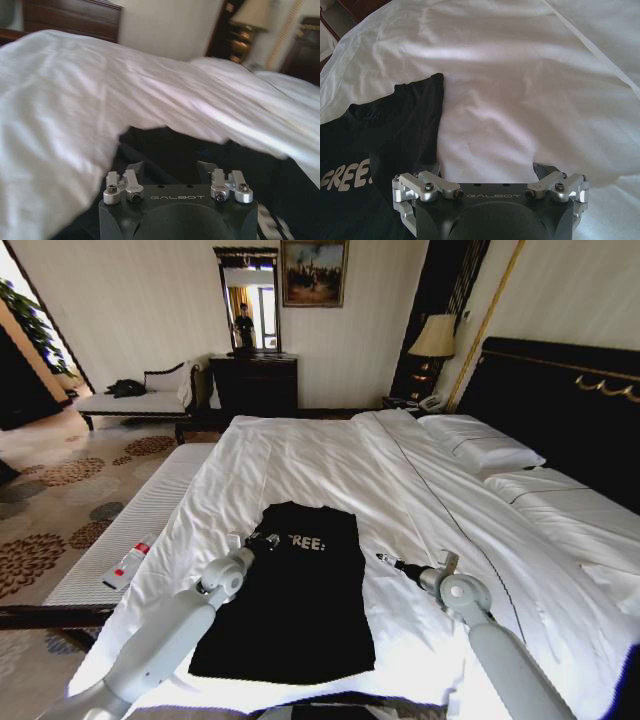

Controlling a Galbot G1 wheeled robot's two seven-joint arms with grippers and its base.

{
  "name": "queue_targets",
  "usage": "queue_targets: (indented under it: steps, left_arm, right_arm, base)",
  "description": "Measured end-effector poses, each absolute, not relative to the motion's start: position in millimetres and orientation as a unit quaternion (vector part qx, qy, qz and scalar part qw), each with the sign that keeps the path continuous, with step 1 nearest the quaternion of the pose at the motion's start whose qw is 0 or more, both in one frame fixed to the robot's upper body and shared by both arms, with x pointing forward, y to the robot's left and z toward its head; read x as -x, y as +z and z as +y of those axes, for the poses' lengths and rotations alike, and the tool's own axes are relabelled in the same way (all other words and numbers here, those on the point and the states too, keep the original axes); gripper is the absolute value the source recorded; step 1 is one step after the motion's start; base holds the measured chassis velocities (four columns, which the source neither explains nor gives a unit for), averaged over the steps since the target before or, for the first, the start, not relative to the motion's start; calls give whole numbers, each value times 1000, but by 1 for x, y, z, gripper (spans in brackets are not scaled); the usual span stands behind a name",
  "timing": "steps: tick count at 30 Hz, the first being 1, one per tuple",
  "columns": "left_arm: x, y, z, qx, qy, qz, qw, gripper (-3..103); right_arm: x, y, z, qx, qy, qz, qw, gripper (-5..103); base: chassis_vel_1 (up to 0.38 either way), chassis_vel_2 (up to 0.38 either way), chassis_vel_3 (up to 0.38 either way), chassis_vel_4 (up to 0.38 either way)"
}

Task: Fold the clothes on the bed.

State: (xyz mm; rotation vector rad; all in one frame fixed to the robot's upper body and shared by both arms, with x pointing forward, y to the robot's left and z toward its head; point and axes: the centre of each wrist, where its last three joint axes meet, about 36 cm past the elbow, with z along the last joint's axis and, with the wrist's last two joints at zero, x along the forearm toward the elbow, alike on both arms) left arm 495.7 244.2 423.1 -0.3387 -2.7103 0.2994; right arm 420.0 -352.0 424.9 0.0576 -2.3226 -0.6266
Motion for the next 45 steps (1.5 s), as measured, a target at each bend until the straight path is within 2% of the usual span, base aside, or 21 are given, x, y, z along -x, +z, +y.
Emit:
queue_targets:
  steps: [3,6,9,11,18,21,23,24,25,27,28,30,31,34,36,39,41,43,45]
  left_arm:
    - [-512,427,254,96,134,-968,192,81]
    - [-520,429,256,88,140,-968,189,86]
    - [-538,429,256,78,148,-968,190,101]
    - [-540,428,256,76,149,-967,191,101]
    - [-558,416,252,60,170,-960,215,89]
    - [-562,412,252,56,175,-957,223,75]
    - [-564,411,252,54,176,-957,226,75]
    - [-567,409,253,51,176,-956,229,64]
    - [-569,407,254,49,176,-956,231,64]
    - [-572,406,254,47,176,-955,233,53]
    - [-572,406,254,47,176,-955,233,53]
    - [-578,403,254,43,179,-954,238,42]
    - [-578,403,254,43,179,-954,238,42]
    - [-586,396,253,42,179,-952,245,26]
    - [-587,396,253,41,179,-952,246,26]
    - [-592,391,252,38,179,-951,250,10]
    - [-593,391,252,38,179,-951,250,10]
    - [-596,389,251,36,179,-951,250,2]
    - [-599,391,253,33,178,-952,248,0]
  right_arm:
    - [-419,424,-353,-21,-242,-900,361,100]
    - [-418,424,-353,-22,-242,-900,361,100]
    - [-419,424,-351,-23,-242,-900,361,100]
    - [-419,424,-351,-23,-242,-900,361,100]
    - [-418,424,-354,-20,-242,-900,362,100]
    - [-417,424,-357,-18,-241,-900,364,100]
    - [-417,424,-357,-18,-241,-900,364,100]
    - [-417,424,-358,-18,-241,-900,364,100]
    - [-417,425,-358,-18,-241,-900,364,100]
    - [-417,425,-359,-17,-241,-900,364,100]
    - [-417,425,-359,-17,-241,-900,364,100]
    - [-416,425,-361,-15,-240,-900,364,100]
    - [-416,425,-361,-15,-240,-900,364,100]
    - [-415,428,-364,-13,-240,-900,363,100]
    - [-414,428,-365,-12,-240,-901,362,100]
    - [-412,429,-368,-9,-240,-901,362,100]
    - [-412,429,-369,-9,-240,-901,362,100]
    - [-411,429,-370,-8,-240,-900,362,100]
    - [-411,428,-370,-8,-241,-900,362,100]
  base:
    - [0,0,0,0]
    - [0,0,0,0]
    - [0,0,0,0]
    - [0,0,0,0]
    - [0,0,0,0]
    - [0,0,0,0]
    - [0,0,0,0]
    - [0,0,0,0]
    - [0,0,0,0]
    - [0,0,0,0]
    - [0,0,0,0]
    - [0,0,0,0]
    - [0,0,0,0]
    - [0,0,0,0]
    - [0,0,0,0]
    - [0,0,0,0]
    - [0,0,0,0]
    - [0,0,0,0]
    - [0,0,0,0]
